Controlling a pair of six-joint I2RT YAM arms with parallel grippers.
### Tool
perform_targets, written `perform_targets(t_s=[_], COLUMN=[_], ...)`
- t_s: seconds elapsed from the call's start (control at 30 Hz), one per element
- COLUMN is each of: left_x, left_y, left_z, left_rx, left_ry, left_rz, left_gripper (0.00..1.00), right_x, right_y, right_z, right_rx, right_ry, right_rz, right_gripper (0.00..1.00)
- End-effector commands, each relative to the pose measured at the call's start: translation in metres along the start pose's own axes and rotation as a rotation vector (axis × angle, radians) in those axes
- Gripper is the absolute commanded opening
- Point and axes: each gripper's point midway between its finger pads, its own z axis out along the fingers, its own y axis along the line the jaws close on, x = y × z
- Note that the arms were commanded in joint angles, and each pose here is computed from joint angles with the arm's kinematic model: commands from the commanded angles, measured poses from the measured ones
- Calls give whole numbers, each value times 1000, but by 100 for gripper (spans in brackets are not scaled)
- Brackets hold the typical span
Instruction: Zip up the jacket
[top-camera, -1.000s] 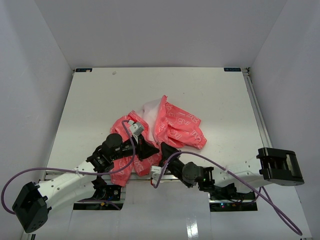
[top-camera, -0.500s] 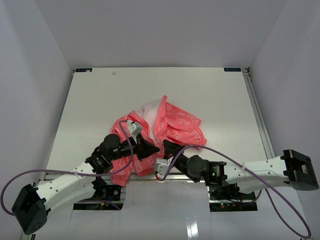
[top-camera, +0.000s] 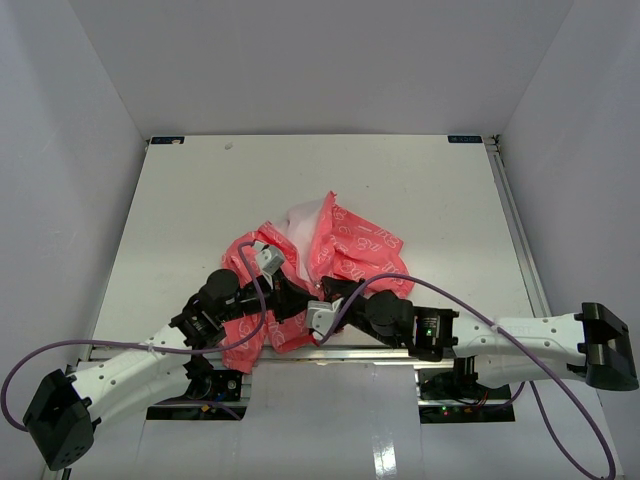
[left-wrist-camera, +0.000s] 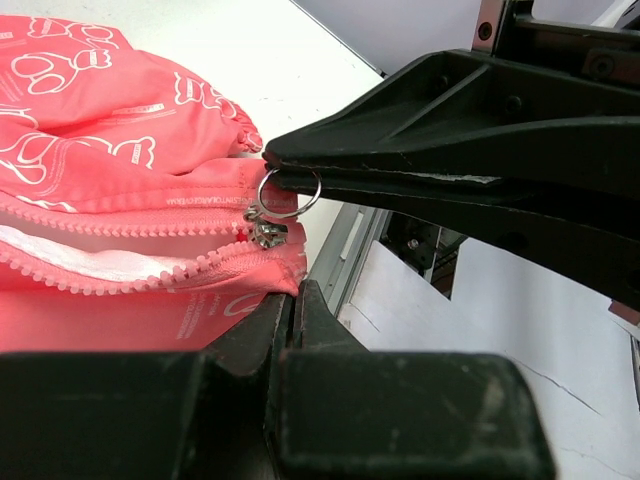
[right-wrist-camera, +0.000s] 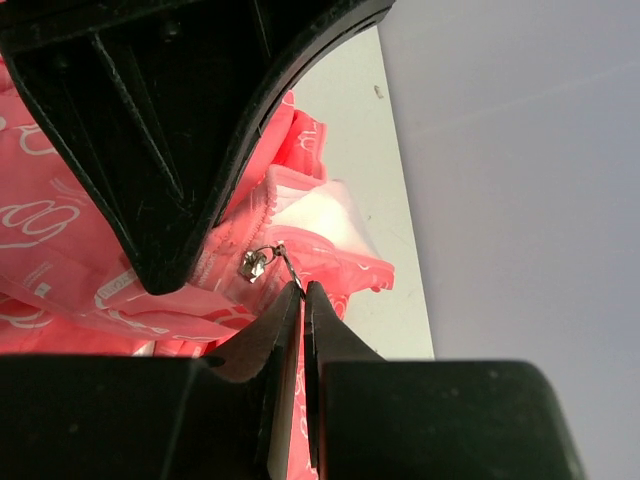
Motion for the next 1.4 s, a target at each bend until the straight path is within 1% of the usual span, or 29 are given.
perform_targets(t_s=[0.0,0.2,0.33,0.47,0.53,0.83,0.9,0.97,1.0,1.03,1.07,1.1,1.23,1.3,1.37], left_x=[9,12,13,16,19,22,23,24,25,25,24,25,28,33,43], left_y=[-12,-11,-11,-10,-8,-6,-7,-6,-6,-5,-5,-6,-7,-4,1], left_z=[-2,-2,-2,-2,-2,-1,-1,-2,-2,-2,-2,-2,-4,-3,-1], left_rx=[70,71,72,69,66,65,65,66,65,63,66,71,90,74,47], left_ry=[30,39,36,43,51,57,59,58,58,54,51,51,47,70,100], left_rz=[6,-1,3,-2,-6,-10,-10,-8,-2,1,6,11,23,-10,-72], left_gripper=[0,0,0,0,0,0,0,0,0,0,0,0,0,0,0], right_x=[-16,-18,-11,4,12,23,25,28,21,26,27,26,14,10,14], right_y=[-20,-28,-33,-37,-43,-56,-56,-50,-59,-64,-65,-62,-49,-41,-28], right_z=[6,26,43,56,59,61,59,51,48,45,42,35,23,18,17], right_rx=[28,84,92,108,126,134,107,26,15,13,-12,-75,-245,-296,-331], right_ry=[-36,-46,-44,-10,-3,-11,9,51,38,58,68,83,78,79,99], right_rz=[72,205,267,299,322,405,455,520,561,638,680,721,865,940,1003], right_gripper=[8,8,8,8,8,8,8,10,12,19,23,30,40,44,46])
